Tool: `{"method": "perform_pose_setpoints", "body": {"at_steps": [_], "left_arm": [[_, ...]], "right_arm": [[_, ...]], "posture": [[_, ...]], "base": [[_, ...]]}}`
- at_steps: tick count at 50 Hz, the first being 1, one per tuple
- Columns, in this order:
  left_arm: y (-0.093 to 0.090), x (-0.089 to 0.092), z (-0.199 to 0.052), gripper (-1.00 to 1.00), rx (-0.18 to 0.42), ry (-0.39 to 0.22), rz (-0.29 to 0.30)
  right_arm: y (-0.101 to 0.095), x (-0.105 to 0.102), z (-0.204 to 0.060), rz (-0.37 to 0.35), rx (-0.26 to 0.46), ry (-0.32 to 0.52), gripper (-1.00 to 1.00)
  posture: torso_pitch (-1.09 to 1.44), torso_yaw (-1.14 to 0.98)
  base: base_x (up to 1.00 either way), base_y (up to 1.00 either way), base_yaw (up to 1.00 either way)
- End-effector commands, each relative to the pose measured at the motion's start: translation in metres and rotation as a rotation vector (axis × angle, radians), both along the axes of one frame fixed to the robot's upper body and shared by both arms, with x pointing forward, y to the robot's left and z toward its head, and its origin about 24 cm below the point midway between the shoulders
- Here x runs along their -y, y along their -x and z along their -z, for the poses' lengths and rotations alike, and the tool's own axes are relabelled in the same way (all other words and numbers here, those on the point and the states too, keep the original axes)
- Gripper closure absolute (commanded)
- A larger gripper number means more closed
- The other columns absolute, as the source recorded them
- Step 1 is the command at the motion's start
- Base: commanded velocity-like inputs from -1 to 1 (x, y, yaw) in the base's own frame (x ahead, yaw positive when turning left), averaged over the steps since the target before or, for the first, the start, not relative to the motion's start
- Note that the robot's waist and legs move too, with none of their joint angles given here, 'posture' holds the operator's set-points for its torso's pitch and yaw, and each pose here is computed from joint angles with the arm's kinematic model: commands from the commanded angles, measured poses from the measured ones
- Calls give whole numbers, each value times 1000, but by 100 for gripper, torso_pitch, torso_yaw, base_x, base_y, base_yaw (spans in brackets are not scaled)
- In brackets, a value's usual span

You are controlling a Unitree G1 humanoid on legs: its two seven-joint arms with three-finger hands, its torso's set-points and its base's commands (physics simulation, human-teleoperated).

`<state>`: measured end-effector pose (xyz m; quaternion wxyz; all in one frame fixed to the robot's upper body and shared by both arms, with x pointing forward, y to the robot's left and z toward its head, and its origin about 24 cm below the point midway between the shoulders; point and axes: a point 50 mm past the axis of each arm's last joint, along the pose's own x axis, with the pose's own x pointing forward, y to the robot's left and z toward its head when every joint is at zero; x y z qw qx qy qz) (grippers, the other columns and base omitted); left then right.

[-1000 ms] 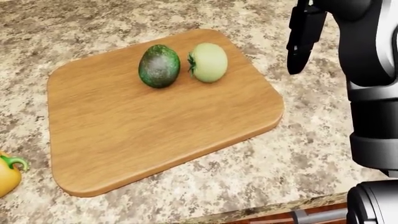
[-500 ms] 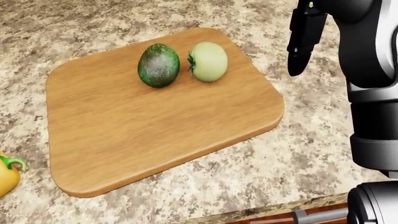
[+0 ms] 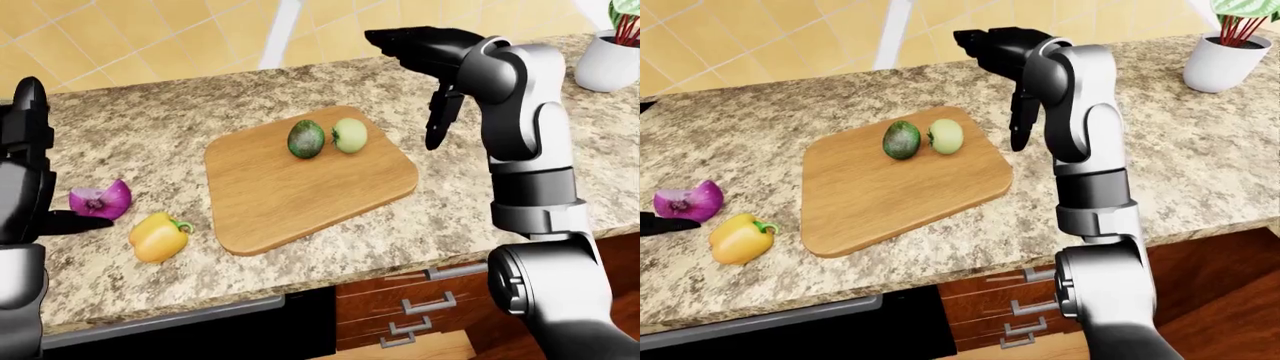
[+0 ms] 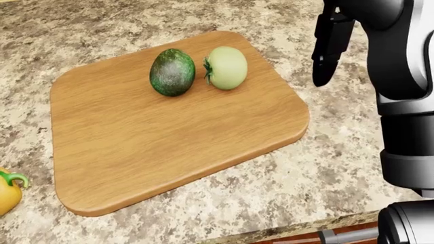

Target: Place the avocado, onion, tomato and bell pepper on the cutting board.

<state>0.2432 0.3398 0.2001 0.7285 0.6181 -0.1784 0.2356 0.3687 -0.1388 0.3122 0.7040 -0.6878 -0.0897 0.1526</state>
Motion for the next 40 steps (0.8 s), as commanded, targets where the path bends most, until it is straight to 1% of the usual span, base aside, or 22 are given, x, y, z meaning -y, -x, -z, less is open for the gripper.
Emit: {"method": "perform_pose_setpoints", "body": {"at_steps": [1,12,18,23,32,35,36,37,38,40], "left_arm": [[3,2,-17,-100,71,-39,12],[2,3,-15,-100,49,-51,26],[-3,3,-6,-100,29,-47,28],[-8,6,8,-100,-3,-43,39],[-12,6,24,-100,-35,-31,42],[-14,8,33,-100,-52,-28,50],[-15,9,32,-100,-52,-27,51],[-14,9,30,-85,-49,-26,58],[-13,10,28,100,-39,-25,70],[-13,12,29,100,-43,-30,77]], "right_arm": [[7,-1,-21,-10,93,-14,-100],[8,0,-23,-9,93,-14,-100],[8,1,-24,-8,94,-12,-100],[9,2,-23,-4,95,-15,-100],[7,1,-17,-7,87,-17,-100],[7,1,-17,-5,86,-17,-100],[7,1,-17,-4,87,-17,-100],[7,2,-17,-5,88,-17,-100],[7,2,-17,-5,89,-18,-100],[7,2,-17,-4,89,-17,-100]], "posture": [[0,0],[0,0],[0,0],[0,0],[0,0],[0,0],[0,0],[0,0],[0,0],[0,0]], "base": [[0,0,0],[0,0,0],[0,0,0],[0,0,0],[0,0,0],[0,0,0],[0,0,0],[0,0,0],[0,0,0],[0,0,0]]}}
